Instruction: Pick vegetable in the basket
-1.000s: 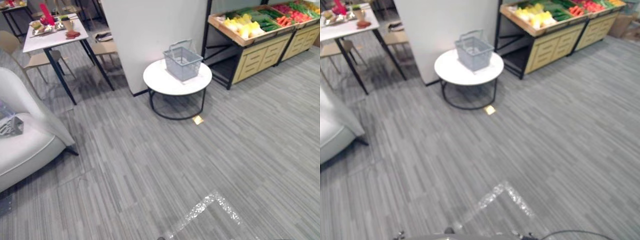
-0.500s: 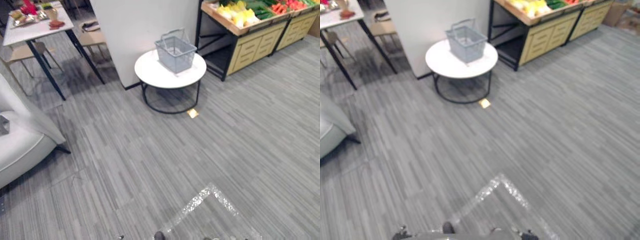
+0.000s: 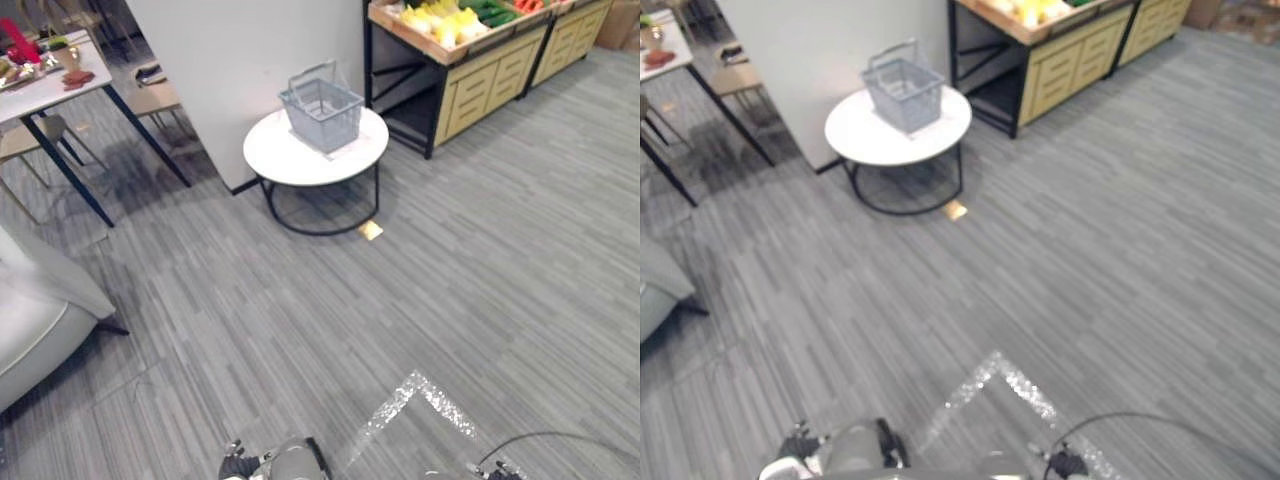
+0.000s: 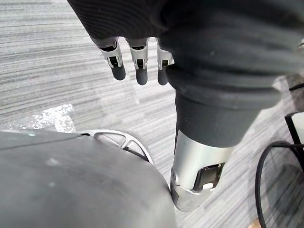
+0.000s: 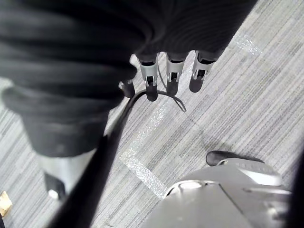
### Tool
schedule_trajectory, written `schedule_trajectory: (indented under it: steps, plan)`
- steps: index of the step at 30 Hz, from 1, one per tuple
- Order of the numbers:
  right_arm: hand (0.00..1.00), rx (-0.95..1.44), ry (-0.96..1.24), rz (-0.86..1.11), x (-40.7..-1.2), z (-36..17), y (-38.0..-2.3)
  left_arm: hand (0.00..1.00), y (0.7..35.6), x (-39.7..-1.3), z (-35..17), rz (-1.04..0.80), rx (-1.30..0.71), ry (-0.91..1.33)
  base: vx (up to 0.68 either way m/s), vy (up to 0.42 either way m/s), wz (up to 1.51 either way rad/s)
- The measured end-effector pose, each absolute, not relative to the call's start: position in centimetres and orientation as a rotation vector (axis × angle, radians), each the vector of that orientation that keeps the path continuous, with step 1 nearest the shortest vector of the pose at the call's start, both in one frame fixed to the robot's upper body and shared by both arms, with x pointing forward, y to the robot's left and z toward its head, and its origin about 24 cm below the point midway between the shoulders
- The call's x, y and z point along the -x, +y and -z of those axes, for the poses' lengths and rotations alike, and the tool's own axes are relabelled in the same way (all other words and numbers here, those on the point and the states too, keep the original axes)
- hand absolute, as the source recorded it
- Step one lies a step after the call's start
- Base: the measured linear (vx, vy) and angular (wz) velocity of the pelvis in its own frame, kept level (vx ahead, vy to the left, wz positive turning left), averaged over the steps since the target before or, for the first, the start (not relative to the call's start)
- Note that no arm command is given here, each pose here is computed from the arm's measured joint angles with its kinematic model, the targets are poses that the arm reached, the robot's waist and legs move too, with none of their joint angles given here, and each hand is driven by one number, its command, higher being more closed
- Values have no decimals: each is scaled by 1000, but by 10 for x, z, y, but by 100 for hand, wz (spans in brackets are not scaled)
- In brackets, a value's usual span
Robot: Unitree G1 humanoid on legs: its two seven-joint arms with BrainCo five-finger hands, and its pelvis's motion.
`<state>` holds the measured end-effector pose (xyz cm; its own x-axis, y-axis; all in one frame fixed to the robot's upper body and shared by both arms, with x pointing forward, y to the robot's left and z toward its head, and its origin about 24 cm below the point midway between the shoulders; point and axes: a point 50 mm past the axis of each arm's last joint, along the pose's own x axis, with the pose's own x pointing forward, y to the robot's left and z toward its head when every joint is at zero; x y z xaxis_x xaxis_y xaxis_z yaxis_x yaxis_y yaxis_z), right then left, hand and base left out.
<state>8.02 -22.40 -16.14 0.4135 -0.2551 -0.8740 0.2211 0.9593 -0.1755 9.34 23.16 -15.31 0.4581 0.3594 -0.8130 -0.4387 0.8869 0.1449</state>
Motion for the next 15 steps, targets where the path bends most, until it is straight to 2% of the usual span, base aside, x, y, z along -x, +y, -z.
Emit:
schedule_trajectory:
  steps: [6, 10, 15]
  plan:
    - [0, 66, 1081, 273, -91, 159, -226, 0, 225, -94, 154, -506, 113, 978, 292, 262, -36]
    - [0, 40, 1020, 197, -111, 156, -207, 0, 241, -96, 150, -548, 77, 958, 311, 299, -43]
    - [0, 71, 1047, 179, -102, 158, -209, 0, 240, -90, 152, -568, 77, 978, 342, 299, -18]
